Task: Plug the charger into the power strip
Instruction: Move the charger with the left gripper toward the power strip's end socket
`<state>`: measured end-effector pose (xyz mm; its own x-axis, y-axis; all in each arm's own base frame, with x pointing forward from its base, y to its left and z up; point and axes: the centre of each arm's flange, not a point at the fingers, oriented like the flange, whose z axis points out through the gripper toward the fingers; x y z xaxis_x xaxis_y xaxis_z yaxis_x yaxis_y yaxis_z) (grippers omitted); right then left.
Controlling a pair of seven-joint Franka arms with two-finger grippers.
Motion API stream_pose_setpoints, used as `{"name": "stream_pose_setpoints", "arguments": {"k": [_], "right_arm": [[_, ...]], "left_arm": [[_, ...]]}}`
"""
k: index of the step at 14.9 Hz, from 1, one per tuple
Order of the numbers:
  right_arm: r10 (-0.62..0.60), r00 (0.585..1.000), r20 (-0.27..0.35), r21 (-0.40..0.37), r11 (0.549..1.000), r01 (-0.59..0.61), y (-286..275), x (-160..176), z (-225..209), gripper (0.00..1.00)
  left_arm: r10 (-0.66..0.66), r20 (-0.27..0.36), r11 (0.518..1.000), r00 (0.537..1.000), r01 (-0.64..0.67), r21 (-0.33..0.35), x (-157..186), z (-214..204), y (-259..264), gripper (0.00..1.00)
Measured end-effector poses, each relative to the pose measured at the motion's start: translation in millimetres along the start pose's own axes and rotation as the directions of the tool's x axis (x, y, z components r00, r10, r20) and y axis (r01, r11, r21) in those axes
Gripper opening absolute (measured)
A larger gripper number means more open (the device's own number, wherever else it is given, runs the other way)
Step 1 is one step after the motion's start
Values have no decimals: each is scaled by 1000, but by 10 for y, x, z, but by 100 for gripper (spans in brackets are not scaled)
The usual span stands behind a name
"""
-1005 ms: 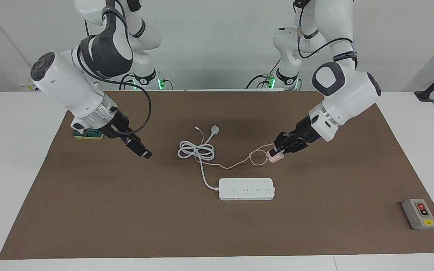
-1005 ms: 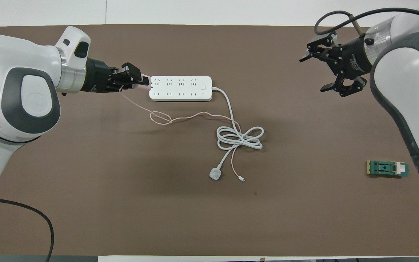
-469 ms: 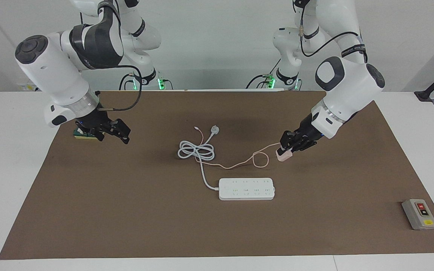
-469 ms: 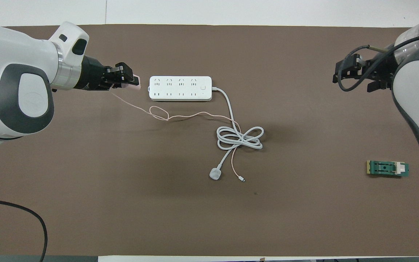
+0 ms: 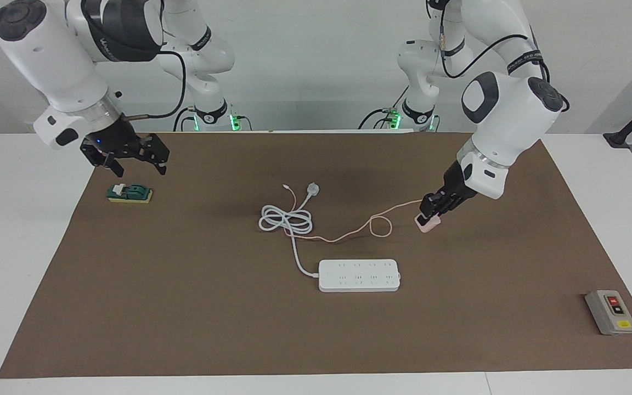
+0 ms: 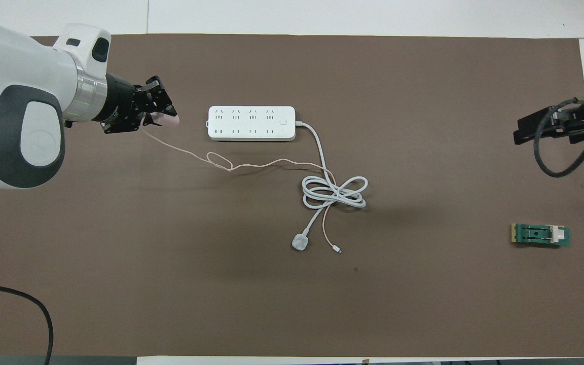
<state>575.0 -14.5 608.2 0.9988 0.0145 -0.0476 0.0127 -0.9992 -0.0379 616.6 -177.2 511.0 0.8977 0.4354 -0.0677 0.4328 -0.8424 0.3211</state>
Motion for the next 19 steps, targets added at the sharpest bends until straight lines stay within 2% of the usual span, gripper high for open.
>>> {"name": "stream_pose_setpoints", "arguments": {"k": [2,5,7,9,10,11,12,14,17,19], "right_arm": [[-4,1000,12,-4,1000,4,17,-173,-82,100],[-1,1000,30,-3,1000,1,33,-389,-76,100],[0,999,37,-34,999,1,65,-468,-56,100],[-1,1000,31,-60,998,3,78,-471,-56,100],[-3,1000,23,-63,998,4,75,-461,-61,100],[-3,1000,12,-65,998,3,80,-449,-71,100],[0,1000,3,-65,998,0,97,-440,-79,100],[5,1000,0,-65,998,-5,123,-439,-82,100],[6,1000,0,-65,998,-6,130,-440,-83,100],[5,1000,0,-65,998,-5,123,-439,-83,100]], "left_arm": [[-70,4,998,998,70,8,-17,-11,13,32],[-95,21,995,995,95,24,-33,2,-5,32],[-102,29,993,994,100,57,-19,-7,-66,32],[-95,-6,989,995,95,114,14,-19,-134,32],[-136,-30,981,990,138,138,26,-24,-158,32],[-239,-60,959,969,245,145,37,-31,-171,32],[-362,-92,919,928,372,134,43,-37,-165,32],[-524,-129,838,842,537,96,31,-12,-121,32],[-674,-159,724,721,688,53,-54,112,-12,32],[-731,-215,656,648,754,42,-140,288,101,32]]}}
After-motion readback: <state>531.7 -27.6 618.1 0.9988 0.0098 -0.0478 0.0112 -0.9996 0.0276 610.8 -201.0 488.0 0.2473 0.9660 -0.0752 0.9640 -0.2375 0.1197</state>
